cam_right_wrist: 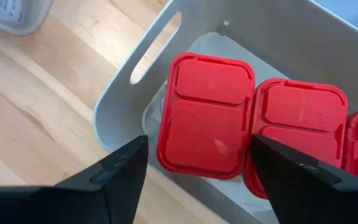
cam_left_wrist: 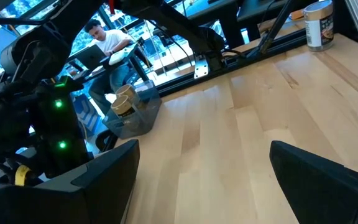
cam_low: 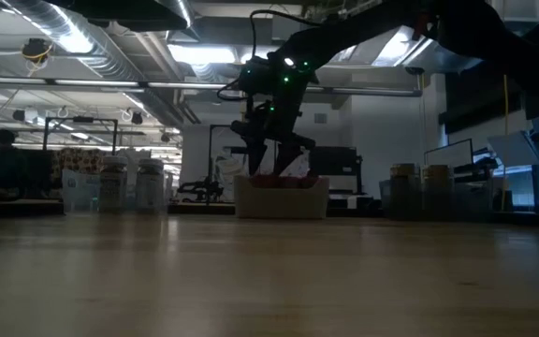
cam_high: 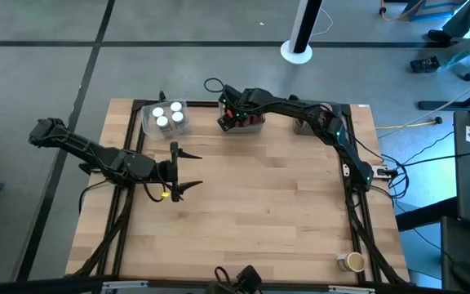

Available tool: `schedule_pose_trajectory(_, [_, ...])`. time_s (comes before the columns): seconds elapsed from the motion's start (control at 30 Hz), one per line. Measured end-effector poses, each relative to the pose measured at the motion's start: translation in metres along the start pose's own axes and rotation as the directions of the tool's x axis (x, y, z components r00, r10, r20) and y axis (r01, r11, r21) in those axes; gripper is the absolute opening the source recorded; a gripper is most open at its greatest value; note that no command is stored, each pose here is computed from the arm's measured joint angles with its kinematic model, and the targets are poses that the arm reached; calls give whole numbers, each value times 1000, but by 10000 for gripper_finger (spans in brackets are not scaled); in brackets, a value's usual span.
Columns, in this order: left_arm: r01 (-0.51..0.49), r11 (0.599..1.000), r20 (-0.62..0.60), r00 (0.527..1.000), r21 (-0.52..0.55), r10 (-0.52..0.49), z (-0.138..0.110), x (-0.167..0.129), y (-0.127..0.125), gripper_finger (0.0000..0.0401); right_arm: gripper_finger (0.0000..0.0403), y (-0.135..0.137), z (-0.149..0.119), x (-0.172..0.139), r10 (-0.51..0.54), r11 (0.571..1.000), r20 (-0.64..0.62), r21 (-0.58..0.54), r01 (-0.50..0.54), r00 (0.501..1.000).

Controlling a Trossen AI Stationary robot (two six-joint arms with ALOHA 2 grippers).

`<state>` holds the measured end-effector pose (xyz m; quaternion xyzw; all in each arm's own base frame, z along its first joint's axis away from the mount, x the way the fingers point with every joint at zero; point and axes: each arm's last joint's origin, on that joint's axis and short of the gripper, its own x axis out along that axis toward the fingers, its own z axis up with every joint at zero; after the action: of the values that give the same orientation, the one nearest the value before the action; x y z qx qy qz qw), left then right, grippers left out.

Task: Sort spices by type
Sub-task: Put the gold seasoning bottle into the black bin

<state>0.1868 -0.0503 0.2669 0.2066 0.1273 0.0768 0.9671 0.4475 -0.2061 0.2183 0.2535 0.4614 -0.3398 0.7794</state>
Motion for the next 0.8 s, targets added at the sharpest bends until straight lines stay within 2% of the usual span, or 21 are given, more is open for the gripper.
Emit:
schedule_pose_trajectory(0.2, [0,1000,0,1000,1,0,0,0,0,347,283,5,-2,-8,20,998,-7,-64,-20,1000])
schedule_pose_trajectory(0.47, [3,1000,-10,1000,6,-3,-1,0,0,347,284,17,-8,-59,46,993,19,-107,-43,999])
schedule_pose_trajectory(0.6, [3,1000,-10,1000,7,-3,-1,0,0,347,284,32,-23,-89,62,986,-3,-157,-62,998])
schedule_pose_trajectory(0.8, [3,1000,-11,1000,6,-3,-1,0,0,347,284,63,-61,-124,52,961,-99,-264,-77,994])
